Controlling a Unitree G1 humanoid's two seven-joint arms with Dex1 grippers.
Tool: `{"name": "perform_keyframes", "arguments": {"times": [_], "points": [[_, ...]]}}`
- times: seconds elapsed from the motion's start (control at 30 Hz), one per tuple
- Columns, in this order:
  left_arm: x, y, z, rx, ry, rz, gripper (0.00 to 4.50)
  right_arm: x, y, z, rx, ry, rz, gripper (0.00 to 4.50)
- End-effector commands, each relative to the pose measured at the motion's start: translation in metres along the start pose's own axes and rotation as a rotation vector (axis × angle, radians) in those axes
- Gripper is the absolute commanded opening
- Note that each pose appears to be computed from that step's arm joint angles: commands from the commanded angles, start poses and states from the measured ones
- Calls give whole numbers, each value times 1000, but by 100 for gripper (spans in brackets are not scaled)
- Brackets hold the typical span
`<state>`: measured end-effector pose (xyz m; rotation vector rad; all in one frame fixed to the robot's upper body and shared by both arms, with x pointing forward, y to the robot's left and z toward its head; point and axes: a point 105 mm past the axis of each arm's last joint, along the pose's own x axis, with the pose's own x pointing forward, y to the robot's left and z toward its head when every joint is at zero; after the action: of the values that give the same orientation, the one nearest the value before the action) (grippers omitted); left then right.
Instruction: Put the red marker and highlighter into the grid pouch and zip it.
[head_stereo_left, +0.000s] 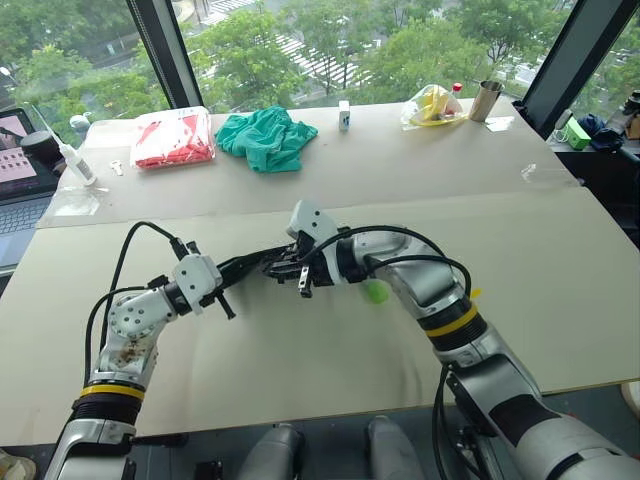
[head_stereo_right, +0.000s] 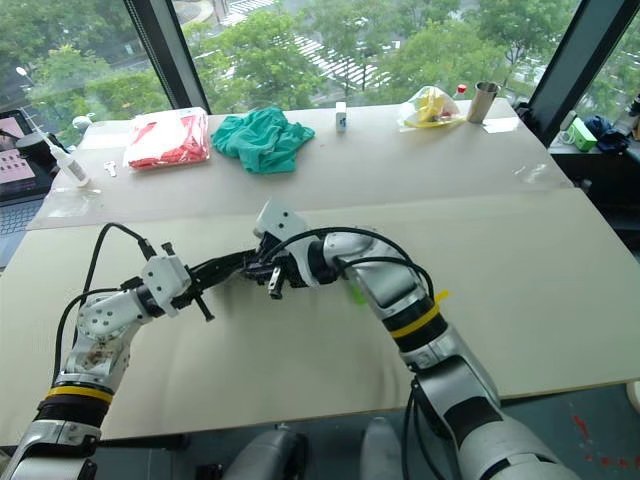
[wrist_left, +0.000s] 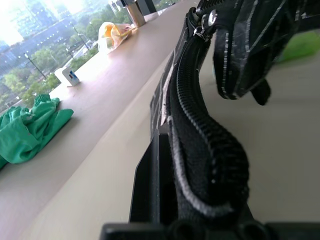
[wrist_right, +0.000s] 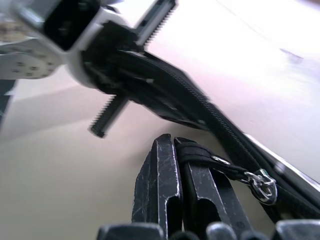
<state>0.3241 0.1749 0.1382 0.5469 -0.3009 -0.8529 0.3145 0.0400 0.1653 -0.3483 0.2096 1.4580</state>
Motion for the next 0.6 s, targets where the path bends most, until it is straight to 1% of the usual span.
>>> {"name": "perform_keyframes", "arguments": {"times": [0.03,0.17,0.23,0.27,0.3,0.33,0.37,0.4,0.43,0.5,0.6], "points": [[5,4,8,18,-28,9,0,13,7,3,-89,26,37,3],[6,4,8,16,-31,11,0,16,5,3,-77,21,23,3],[5,3,7,14,-30,12,0,13,-6,2,-81,17,-35,71],[5,2,7,13,-29,13,0,9,-12,2,-85,17,-63,81],[5,2,7,13,-29,13,0,6,-15,2,-88,17,-78,133],[4,2,7,12,-28,14,0,0,-21,3,-87,18,-107,154],[4,2,6,12,-26,16,0,-9,-27,6,-71,5,-137,203],[3,2,6,12,-25,18,0,-16,-32,9,-59,-6,-155,226],[2,3,6,12,-23,20,0,-30,-38,13,-23,-31,-178,259],[1,3,5,10,-20,23,0,-60,-40,26,3,-112,-189,259],[0,2,4,6,-16,27,0,-97,-25,41,-21,-217,-150,259]]}}
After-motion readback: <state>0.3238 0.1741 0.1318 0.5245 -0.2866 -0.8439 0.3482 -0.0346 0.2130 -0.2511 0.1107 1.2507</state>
